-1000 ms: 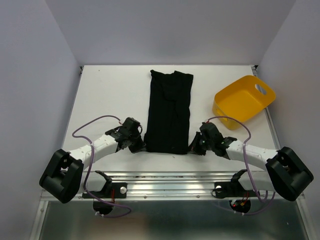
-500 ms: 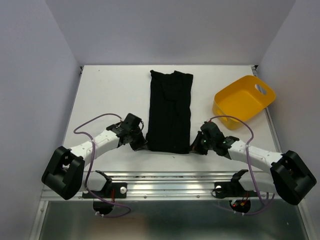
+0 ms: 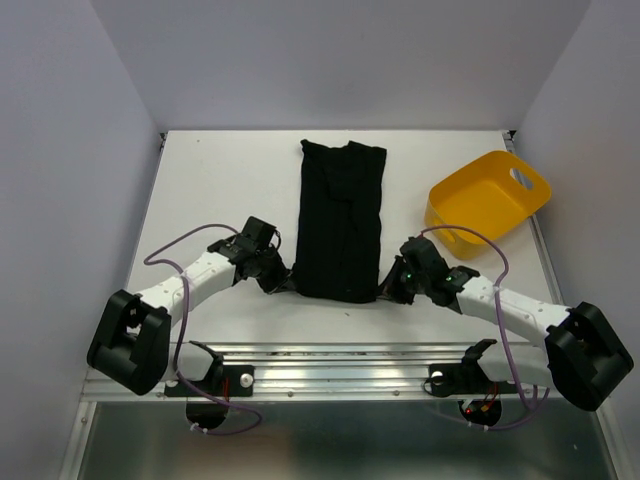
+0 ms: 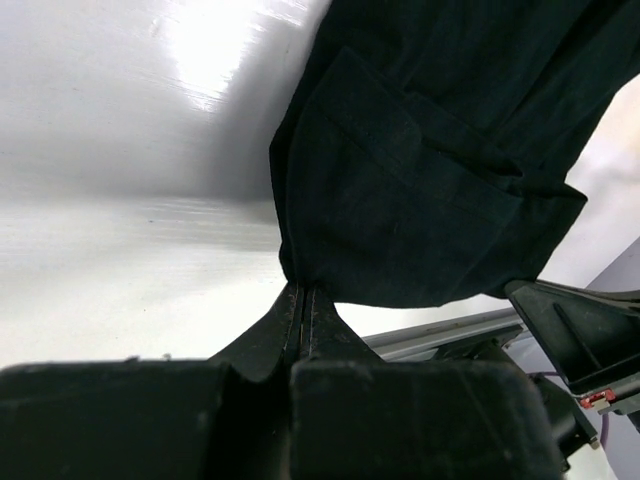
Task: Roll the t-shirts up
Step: Roll the T-shirt to the center of the board.
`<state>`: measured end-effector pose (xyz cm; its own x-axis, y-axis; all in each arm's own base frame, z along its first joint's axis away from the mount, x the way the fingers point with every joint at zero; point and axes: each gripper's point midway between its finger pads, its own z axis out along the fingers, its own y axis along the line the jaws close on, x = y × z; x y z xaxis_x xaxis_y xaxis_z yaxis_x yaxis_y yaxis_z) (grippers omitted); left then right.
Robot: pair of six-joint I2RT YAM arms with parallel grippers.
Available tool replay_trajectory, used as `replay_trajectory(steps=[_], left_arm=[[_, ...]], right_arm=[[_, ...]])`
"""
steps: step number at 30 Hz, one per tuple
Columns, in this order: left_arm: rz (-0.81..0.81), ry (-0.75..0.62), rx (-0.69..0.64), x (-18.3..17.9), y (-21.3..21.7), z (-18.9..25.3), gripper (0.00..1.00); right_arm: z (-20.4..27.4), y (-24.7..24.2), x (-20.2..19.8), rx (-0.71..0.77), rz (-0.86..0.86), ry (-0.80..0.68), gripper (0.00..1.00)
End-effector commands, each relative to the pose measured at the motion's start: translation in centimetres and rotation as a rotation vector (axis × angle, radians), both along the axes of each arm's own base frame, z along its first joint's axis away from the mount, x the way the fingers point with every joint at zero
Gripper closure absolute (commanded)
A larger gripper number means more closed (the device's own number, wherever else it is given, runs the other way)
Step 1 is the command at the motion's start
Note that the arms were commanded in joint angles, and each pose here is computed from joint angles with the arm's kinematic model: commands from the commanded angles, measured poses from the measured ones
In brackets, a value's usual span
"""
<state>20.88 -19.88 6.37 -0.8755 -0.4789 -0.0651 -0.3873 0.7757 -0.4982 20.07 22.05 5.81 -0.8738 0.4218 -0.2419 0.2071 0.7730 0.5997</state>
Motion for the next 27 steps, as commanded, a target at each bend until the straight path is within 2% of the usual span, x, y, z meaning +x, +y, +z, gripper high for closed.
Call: replay_trajectory(steps=[1,9,27], left_arm=[[0.017,-0.026,-0.028,1.7,-0.1,1.7,1.0],[0.024,-0.067,-0.034,3.9,0.0,3.4,1.0],[0.057,-0.072,-0.038,8.2,-0.6,3.6,1.0]], right_arm=[[2.3,0.6,1.7,0.02,-0.034,-0.062,0.99],[3.5,0.5,2.9,0.03,-0.069,-0.093,0.99],[4.7,0.3,5.8,0.031,-0.107,-0.109,0.99]])
